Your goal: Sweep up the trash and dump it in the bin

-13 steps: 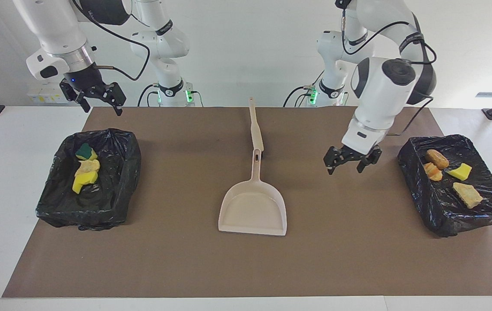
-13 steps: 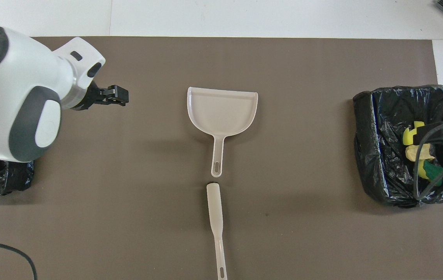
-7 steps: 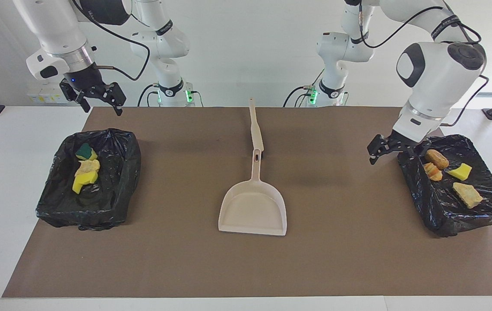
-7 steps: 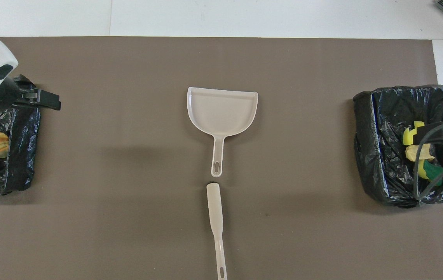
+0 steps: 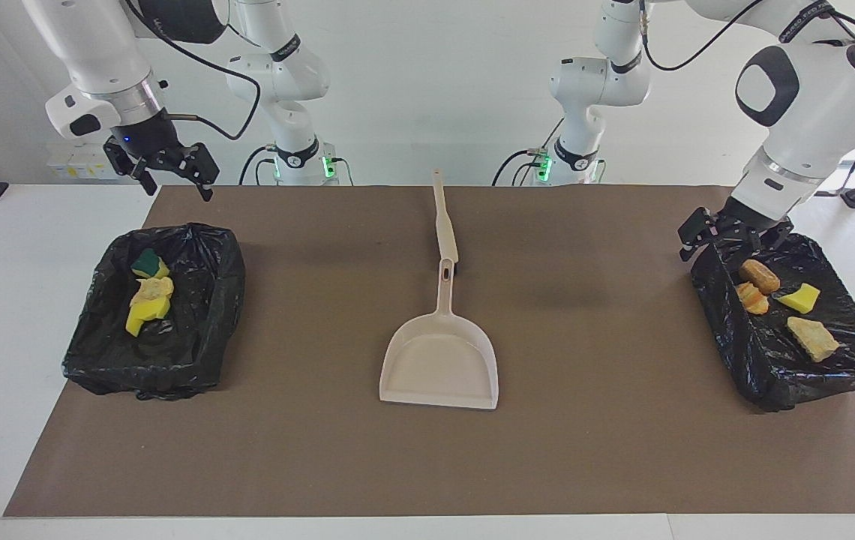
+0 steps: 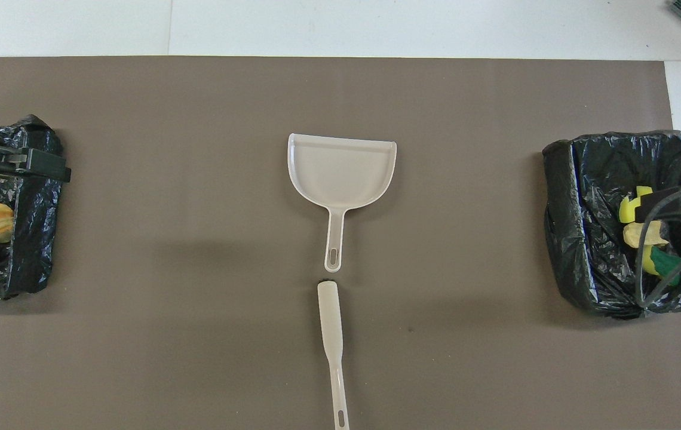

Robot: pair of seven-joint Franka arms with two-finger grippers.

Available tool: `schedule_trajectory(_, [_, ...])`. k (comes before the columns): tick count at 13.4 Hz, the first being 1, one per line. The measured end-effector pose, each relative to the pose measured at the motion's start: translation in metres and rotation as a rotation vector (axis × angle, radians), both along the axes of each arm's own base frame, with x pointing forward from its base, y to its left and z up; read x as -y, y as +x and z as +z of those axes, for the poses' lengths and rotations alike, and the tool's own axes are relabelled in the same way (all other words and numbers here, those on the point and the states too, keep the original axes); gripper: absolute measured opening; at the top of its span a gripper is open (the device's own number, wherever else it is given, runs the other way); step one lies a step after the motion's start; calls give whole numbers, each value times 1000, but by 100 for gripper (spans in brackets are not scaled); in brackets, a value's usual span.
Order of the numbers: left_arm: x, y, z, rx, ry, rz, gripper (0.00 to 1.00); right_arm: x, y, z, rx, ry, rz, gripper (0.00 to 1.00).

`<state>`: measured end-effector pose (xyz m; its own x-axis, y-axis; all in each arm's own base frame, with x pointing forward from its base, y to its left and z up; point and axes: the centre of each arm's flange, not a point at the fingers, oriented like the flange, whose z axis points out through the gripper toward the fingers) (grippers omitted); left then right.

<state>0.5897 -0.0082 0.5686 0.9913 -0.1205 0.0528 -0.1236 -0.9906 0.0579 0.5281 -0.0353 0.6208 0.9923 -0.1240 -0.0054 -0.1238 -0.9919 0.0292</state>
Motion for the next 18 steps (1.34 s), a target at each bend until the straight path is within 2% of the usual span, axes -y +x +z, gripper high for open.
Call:
schedule_trajectory(5, [14,-16,31,11,33,-21,100,0,0,0,0,0,0,100])
schedule_trajectory(9, [25,-34,40,-14,63,-54,100,0,0,0,0,0,0,100])
schedule_trajectory(18, [21,-37,36,-25,64,-49,100,0,0,0,0,0,0,100])
